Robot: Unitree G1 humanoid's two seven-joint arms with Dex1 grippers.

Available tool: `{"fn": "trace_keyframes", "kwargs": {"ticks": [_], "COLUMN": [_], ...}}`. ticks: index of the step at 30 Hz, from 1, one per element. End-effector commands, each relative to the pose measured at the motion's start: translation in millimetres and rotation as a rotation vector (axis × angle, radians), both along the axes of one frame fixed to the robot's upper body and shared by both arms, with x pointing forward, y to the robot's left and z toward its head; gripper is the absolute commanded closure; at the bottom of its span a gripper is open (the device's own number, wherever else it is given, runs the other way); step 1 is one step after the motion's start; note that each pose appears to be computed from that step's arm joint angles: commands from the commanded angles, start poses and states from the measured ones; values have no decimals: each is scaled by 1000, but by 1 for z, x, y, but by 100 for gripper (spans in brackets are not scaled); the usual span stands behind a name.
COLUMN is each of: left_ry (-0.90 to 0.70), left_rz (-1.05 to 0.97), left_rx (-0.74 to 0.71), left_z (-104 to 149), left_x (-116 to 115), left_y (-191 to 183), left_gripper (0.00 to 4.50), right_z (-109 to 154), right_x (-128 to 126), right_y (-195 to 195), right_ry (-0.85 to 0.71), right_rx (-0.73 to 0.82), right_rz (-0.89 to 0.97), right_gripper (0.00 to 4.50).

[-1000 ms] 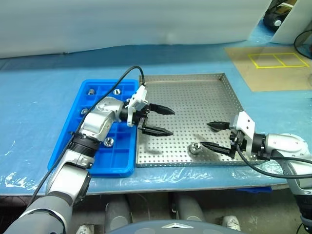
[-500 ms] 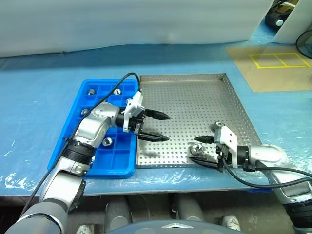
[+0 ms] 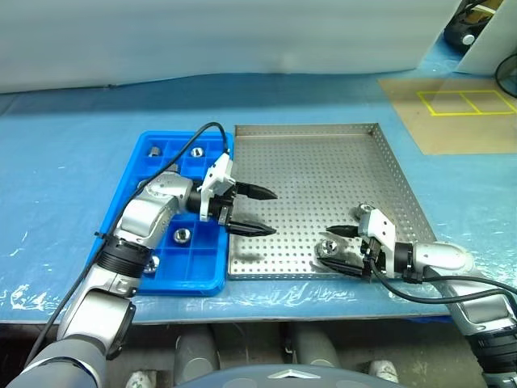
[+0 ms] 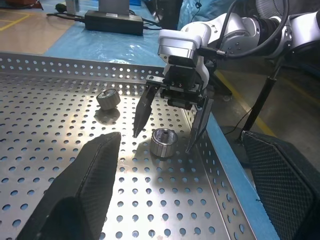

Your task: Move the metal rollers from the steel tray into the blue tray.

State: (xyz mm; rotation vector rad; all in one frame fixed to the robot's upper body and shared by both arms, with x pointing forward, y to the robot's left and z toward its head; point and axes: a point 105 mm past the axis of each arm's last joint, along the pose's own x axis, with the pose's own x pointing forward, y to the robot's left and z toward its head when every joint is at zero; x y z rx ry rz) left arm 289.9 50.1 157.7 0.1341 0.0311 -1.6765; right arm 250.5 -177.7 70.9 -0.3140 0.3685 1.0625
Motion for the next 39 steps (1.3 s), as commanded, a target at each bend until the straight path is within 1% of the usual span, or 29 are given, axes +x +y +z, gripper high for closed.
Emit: {"fn": "trace_keyframes", "kwargs": {"ticks": [1, 6, 7, 8, 12, 13, 14, 15, 22, 30, 33, 39], "left_ry": [-34, -33, -33, -32, -32, -32, -33, -34, -40, -44, -50, -73], "left_rz": [5, 12, 14, 15, 19, 20, 22, 23, 29, 39, 48, 99], "left_rx": [-28, -29, -29, -29, -30, -32, -33, -33, -38, -39, -42, -36], "left_z": [11, 11, 11, 11, 10, 11, 11, 11, 13, 15, 20, 29], "left_x": [-2, -4, -4, -4, -6, -5, -5, -5, -3, -2, -1, 3], "left_y": [3, 4, 5, 4, 4, 4, 3, 3, 2, 5, 10, 27], "left_gripper": [41, 41, 41, 41, 41, 41, 41, 41, 41, 41, 41, 41], "right_z": [-8, -8, -8, -8, -7, -7, -6, -6, -6, 0, 12, 47], "right_x": [-9, -10, -10, -11, -10, -9, -8, -7, -6, 6, 15, 39], "right_y": [1, 2, 2, 2, 2, 1, 1, 1, 2, 5, 9, 29], "right_ry": [31, 38, 40, 42, 37, 35, 31, 28, 21, -26, -77, -192], "right_rx": [-16, -1, 0, 0, -12, -13, -12, -10, -21, -17, -9, 36], "right_rz": [12, -1, -2, -2, 3, 5, 2, -1, 16, -15, -2, 47], "right_gripper": [44, 44, 84, 100, 229, 249, 284, 291, 291, 291, 291, 291]}}
